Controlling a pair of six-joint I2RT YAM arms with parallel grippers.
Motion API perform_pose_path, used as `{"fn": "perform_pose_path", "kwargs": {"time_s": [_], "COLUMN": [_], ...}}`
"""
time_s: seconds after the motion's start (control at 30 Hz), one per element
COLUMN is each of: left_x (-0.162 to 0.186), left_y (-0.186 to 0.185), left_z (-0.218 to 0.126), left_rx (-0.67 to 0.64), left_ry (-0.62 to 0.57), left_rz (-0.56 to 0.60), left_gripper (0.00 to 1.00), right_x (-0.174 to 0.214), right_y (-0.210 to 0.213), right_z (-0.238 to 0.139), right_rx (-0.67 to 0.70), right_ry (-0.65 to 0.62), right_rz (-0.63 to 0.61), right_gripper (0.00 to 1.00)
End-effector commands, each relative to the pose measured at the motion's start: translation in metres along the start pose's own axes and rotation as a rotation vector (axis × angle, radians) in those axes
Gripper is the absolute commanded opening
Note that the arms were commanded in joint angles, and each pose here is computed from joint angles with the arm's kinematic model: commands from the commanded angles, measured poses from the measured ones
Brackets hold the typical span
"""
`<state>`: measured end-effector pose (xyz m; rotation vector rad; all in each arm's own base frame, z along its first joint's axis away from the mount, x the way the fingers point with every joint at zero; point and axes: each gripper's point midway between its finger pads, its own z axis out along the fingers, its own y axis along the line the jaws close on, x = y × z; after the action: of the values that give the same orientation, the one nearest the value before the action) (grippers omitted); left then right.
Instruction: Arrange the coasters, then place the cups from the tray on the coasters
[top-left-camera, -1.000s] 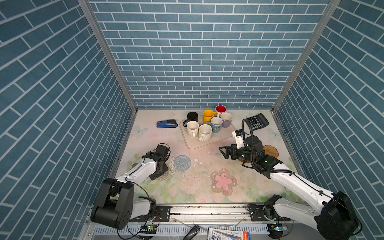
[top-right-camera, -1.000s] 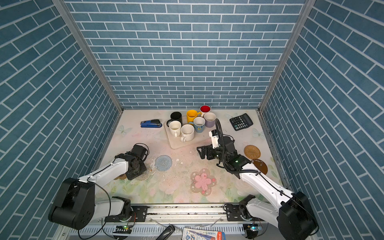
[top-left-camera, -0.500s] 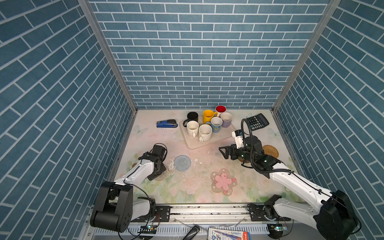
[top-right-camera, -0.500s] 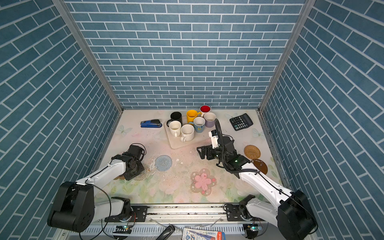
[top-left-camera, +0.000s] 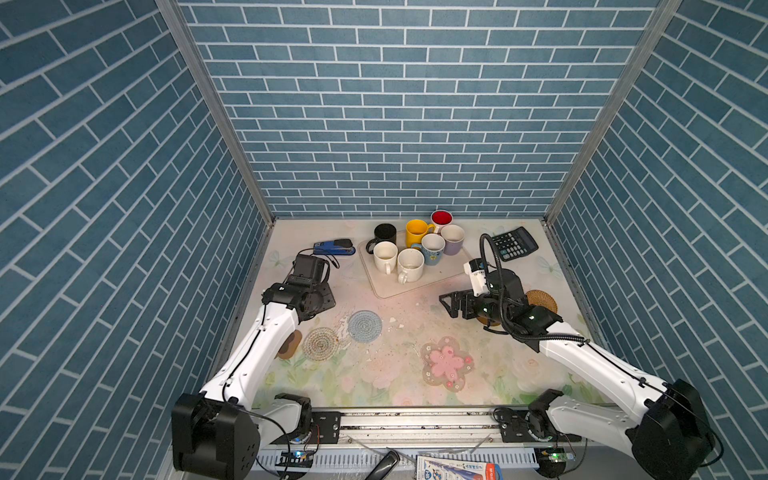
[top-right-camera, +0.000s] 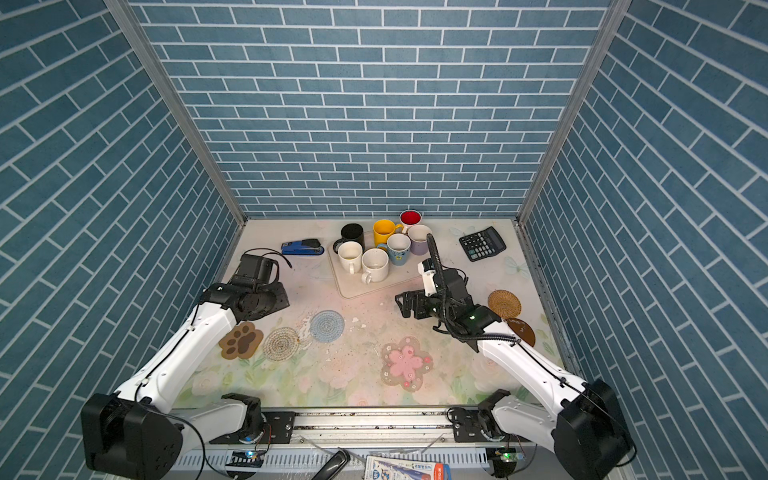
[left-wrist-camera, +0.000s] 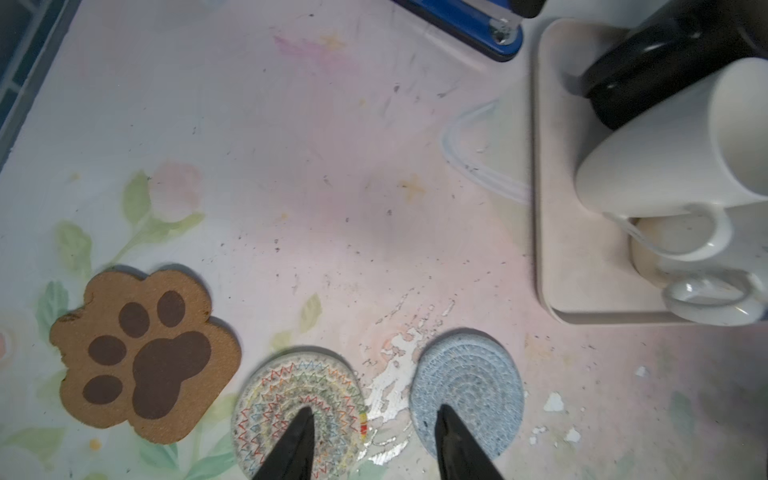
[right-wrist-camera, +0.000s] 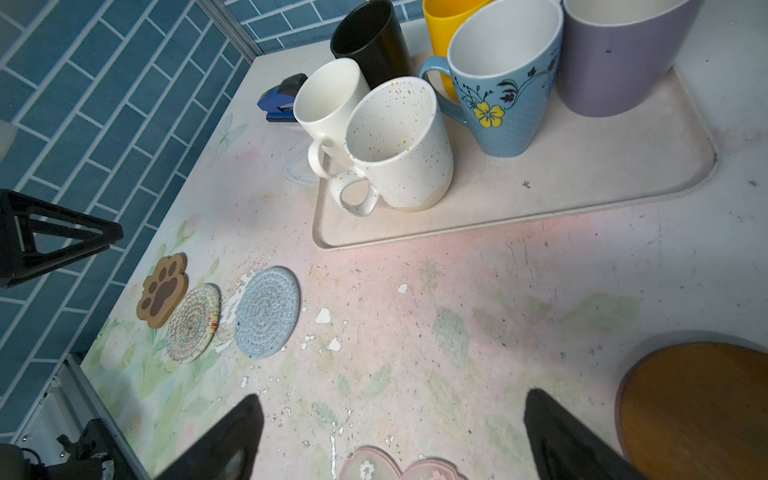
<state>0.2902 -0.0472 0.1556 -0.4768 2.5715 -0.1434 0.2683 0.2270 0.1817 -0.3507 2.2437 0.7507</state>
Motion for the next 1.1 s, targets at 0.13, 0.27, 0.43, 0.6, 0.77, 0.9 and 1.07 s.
{"fn": "perform_pose_path", "kwargs": {"time_s": [0.13, 0.27, 0.43, 0.6, 0.77, 0.9, 1.07], "left_x": [0.024, 0.038, 0.050, 0.055, 0.059, 0.072, 0.085], "left_y": [-0.048, -0.068, -0.081, -0.096, -0.095, -0.093, -0.089], "left_z": [-0.009, 0.002, 0.028, 0.050, 0.071, 0.092, 0.109], "left_rx": [0.074, 0.091, 0.101, 0.114, 0.061, 0.037, 0.007], "left_ry": [0.055, 0.062, 0.083, 0.098, 0.116, 0.161, 0.206], "left_rz": [0.222, 0.283, 0.284, 0.280, 0.308, 0.323, 0.344], "left_gripper": [0.61, 0.65, 0.65, 0.63, 0.60, 0.55, 0.46], "right_x": [-0.001, 0.013, 0.032, 0.040, 0.042, 0.040, 0.035], "right_y": [0.002, -0.004, -0.010, -0.009, -0.009, -0.007, -0.007], "right_z": [-0.039, -0.047, -0.058, -0.066, -0.060, -0.055, -0.053], "right_rx": [0.056, 0.072, 0.077, 0.061, 0.054, 0.044, 0.045], "right_ry": [0.036, 0.061, 0.074, 0.063, 0.085, 0.087, 0.065], "right_rz": [-0.030, -0.018, 0.010, 0.019, 0.012, -0.004, -0.014], "right_gripper": [0.96, 0.96, 0.96, 0.97, 0.96, 0.96, 0.96]}}
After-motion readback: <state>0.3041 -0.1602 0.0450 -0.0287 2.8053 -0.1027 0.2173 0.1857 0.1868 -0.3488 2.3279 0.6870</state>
